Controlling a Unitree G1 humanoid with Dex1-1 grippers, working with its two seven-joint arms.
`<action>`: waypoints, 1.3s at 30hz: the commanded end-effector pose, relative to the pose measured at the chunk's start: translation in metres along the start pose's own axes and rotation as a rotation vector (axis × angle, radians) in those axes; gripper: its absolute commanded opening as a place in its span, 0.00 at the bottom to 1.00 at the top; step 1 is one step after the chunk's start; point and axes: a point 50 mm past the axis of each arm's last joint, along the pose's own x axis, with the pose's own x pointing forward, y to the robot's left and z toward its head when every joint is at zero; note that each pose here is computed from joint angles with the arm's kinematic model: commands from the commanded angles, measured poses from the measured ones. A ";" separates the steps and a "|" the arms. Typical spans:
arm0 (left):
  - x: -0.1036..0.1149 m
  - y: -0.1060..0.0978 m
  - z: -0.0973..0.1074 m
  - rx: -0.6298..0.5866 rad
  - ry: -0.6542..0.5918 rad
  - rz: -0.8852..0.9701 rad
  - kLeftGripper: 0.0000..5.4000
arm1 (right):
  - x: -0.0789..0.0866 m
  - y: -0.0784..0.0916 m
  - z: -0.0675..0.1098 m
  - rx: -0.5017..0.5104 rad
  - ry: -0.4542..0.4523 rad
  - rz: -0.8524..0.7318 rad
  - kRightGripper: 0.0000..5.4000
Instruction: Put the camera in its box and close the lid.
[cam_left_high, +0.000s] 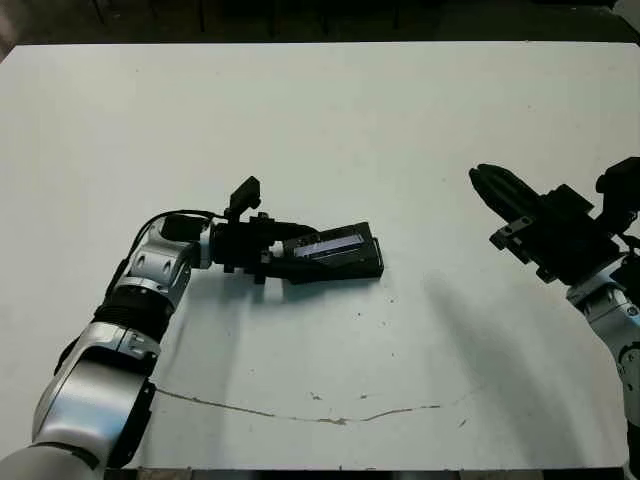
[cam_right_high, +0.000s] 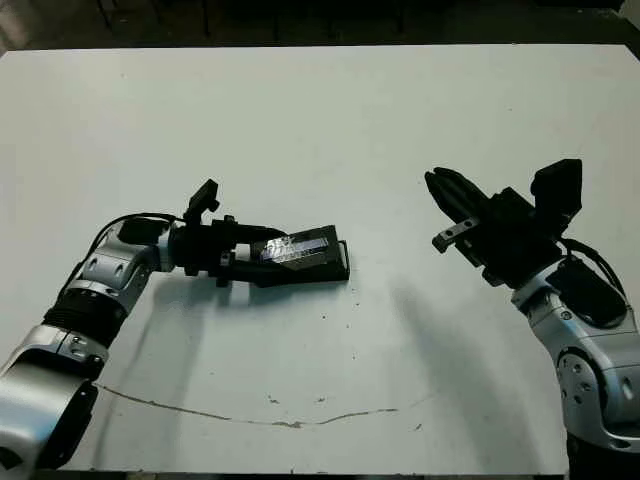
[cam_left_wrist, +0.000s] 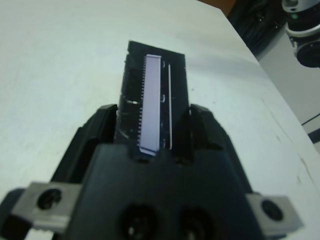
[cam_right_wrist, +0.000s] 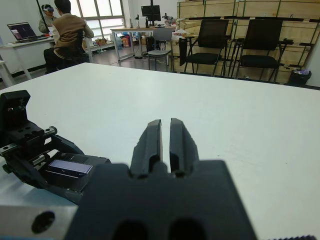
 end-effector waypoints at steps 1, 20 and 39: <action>0.028 -0.013 -0.024 -0.074 0.066 -0.064 0.50 | -0.003 -0.002 -0.007 0.007 0.025 -0.006 0.00; 0.050 -0.009 -0.020 -0.060 0.191 -0.126 0.50 | -0.005 0.003 -0.007 0.001 0.038 -0.007 0.00; -0.018 -0.012 -0.043 0.016 0.297 0.034 0.80 | -0.006 0.008 -0.007 0.008 0.036 0.005 0.00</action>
